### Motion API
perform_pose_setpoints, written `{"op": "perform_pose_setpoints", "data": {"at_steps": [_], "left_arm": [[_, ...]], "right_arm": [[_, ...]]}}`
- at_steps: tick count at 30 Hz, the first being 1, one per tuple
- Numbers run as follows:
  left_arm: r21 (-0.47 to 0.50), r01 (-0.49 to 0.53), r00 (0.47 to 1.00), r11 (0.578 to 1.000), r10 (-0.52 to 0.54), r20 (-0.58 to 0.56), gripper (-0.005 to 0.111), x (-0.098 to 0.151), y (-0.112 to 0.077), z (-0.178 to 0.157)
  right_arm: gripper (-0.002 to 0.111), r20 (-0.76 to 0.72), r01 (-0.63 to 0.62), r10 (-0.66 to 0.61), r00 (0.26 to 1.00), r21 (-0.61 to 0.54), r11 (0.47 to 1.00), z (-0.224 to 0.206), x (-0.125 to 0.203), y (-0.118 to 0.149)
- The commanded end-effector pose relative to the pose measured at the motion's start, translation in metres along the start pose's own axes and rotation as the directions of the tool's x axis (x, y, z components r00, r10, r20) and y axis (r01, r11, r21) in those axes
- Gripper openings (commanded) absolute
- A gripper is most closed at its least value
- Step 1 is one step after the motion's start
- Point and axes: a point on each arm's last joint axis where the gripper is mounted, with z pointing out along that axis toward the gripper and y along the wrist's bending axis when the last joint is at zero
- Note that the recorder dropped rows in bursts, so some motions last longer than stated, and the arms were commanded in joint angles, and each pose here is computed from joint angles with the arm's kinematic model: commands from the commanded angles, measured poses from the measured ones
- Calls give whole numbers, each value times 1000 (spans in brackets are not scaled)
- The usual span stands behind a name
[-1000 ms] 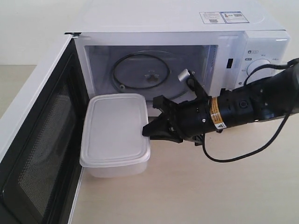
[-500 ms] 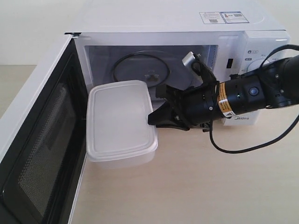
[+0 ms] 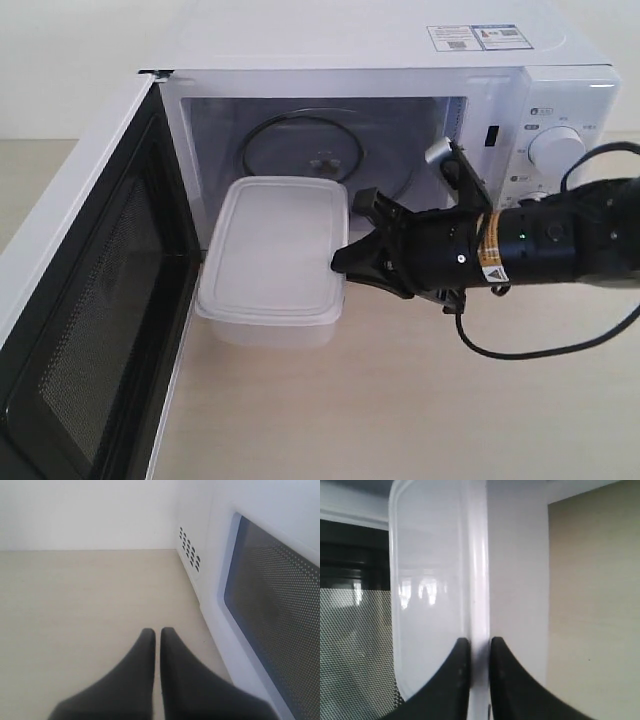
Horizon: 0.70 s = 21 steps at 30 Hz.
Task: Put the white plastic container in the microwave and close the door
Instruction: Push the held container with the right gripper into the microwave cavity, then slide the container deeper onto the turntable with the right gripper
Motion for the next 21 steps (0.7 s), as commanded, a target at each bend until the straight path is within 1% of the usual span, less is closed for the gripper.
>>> {"op": "perform_pose_setpoints", "data": {"at_steps": [1,3,5,6,8,13,16,18,21], "left_arm": [[1,5,1000,1000,-5,4,4,1,0,0],[1,5,1000,1000,-5,4,4,1,0,0],[1,5,1000,1000,-5,4,4,1,0,0],[1,5,1000,1000,-5,4,4,1,0,0],[1,5,1000,1000,-5,4,4,1,0,0],[1,5,1000,1000,-5,4,4,1,0,0],[1,5,1000,1000,-5,4,4,1,0,0],[1,5,1000,1000,-5,4,4,1,0,0],[1,5,1000,1000,-5,4,4,1,0,0]], "right_arm": [[0,212,-46,68,975,-110,993,-14,5,-4],[0,288,-77,117,950,-148,986,-22,9,-9],[0,332,-105,165,929,-192,976,-28,12,-11],[0,349,-124,196,916,-217,968,-31,14,-12],[0,373,-125,213,903,-246,961,-33,14,-12],[0,421,-182,291,859,-280,943,-26,18,-4],[0,489,-158,281,826,-278,947,-20,25,5],[0,561,-126,268,783,-279,952,-17,31,13],[0,640,-123,292,711,-296,947,-16,38,20]]}}
